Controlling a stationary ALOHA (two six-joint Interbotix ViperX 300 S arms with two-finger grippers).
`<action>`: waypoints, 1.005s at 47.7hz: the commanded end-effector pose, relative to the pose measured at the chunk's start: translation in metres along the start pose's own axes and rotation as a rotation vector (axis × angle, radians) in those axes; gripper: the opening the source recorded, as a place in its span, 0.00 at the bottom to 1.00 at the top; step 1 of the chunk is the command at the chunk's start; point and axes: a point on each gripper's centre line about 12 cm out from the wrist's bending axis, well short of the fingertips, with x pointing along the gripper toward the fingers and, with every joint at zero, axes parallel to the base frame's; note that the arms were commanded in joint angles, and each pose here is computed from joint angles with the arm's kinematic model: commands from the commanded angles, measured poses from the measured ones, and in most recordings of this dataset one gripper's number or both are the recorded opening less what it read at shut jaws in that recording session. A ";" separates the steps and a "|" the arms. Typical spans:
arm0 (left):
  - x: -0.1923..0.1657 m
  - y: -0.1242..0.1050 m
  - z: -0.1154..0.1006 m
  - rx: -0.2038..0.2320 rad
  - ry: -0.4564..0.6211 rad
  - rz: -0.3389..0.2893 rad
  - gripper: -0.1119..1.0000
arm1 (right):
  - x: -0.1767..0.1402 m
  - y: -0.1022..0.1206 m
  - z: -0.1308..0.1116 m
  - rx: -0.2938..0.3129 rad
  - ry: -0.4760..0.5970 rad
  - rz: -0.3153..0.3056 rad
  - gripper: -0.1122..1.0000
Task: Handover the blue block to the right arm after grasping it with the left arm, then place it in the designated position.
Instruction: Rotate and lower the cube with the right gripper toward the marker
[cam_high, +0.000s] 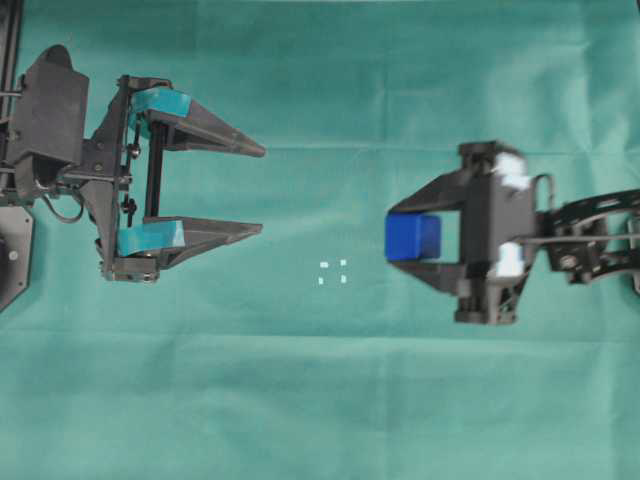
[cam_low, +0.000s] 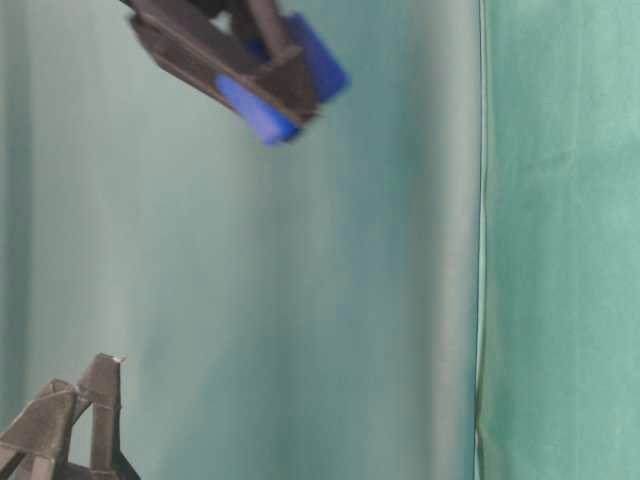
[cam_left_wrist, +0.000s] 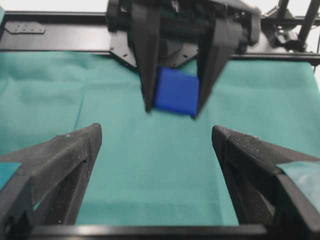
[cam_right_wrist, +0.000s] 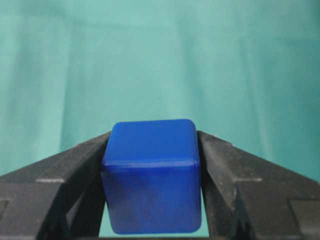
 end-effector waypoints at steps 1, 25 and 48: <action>-0.001 0.001 0.010 0.001 -0.028 0.003 1.00 | 0.011 -0.001 0.006 0.011 -0.022 0.018 0.56; -0.001 0.000 0.010 0.000 -0.028 0.000 1.00 | 0.103 -0.001 -0.019 0.060 0.036 0.102 0.56; -0.001 0.000 0.008 0.002 -0.011 0.000 1.00 | 0.153 -0.005 -0.044 0.126 0.076 0.138 0.56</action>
